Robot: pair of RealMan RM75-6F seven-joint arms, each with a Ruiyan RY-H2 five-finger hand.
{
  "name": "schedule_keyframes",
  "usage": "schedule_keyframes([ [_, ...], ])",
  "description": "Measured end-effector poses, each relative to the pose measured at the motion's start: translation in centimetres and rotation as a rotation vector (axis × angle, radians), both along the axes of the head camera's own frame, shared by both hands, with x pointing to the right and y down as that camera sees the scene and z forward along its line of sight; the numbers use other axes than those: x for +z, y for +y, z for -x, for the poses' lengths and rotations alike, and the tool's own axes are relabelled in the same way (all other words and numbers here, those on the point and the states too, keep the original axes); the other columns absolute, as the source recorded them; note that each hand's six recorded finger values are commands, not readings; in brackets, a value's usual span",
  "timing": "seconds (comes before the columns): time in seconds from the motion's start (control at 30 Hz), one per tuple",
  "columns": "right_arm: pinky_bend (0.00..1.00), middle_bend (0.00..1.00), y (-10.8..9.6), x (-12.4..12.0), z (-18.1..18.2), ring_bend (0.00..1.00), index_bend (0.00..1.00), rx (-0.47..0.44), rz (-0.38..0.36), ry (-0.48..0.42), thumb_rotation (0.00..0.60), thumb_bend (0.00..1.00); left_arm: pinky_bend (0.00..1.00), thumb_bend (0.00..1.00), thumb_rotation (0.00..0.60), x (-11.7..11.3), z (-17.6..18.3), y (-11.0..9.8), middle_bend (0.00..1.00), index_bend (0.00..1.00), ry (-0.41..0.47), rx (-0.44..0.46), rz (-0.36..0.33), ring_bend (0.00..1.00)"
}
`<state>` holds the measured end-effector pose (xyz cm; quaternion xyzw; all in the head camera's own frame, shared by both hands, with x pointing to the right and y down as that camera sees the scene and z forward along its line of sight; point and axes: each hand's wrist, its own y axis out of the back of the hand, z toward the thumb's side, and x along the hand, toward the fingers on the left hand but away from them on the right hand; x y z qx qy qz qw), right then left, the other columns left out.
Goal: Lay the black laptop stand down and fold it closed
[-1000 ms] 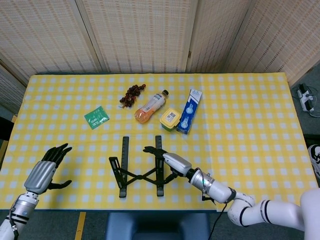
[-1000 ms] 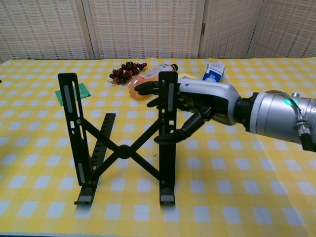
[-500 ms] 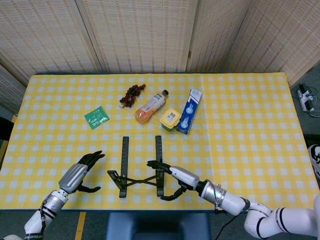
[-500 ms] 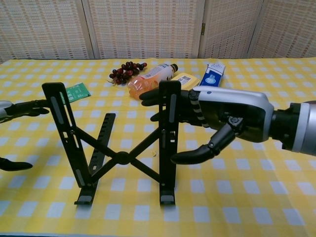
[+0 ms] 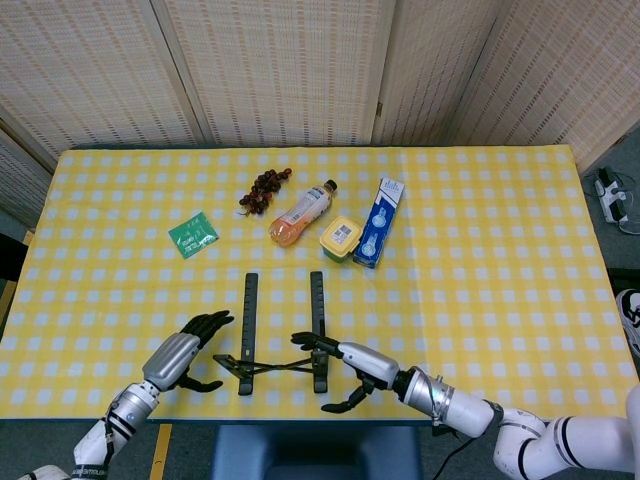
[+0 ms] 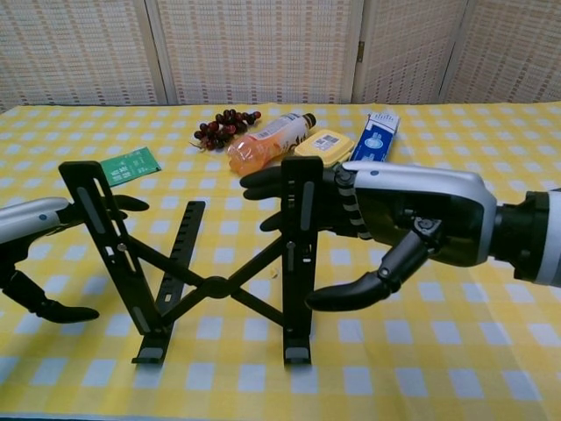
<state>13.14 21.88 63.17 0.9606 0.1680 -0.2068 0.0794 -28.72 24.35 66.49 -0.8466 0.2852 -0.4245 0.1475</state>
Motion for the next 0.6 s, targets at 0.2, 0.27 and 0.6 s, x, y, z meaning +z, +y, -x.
schedule_keyframes([
  [0.2,0.0,0.03,0.6,-0.3,0.2,0.11,0.0,-0.016,0.001,-0.009,0.6,0.27,0.06,0.22,0.6,0.0,0.1,0.5,0.15,0.27,0.002,-0.042,-0.004,0.16],
  [0.27,0.0,0.03,0.7,-0.4,0.3,0.11,0.0,-0.02,0.002,-0.01,0.6,0.27,0.08,0.22,0.6,0.3,0.2,0.8,0.17,0.32,-0.001,-0.069,0.003,0.18],
  [0.6,0.0,0.03,1.7,0.1,0.7,0.11,0.0,-0.047,0.017,0.0,0.6,0.27,0.1,0.22,0.6,1.3,-0.8,1.9,0.2,0.35,0.042,-0.129,0.041,0.2],
])
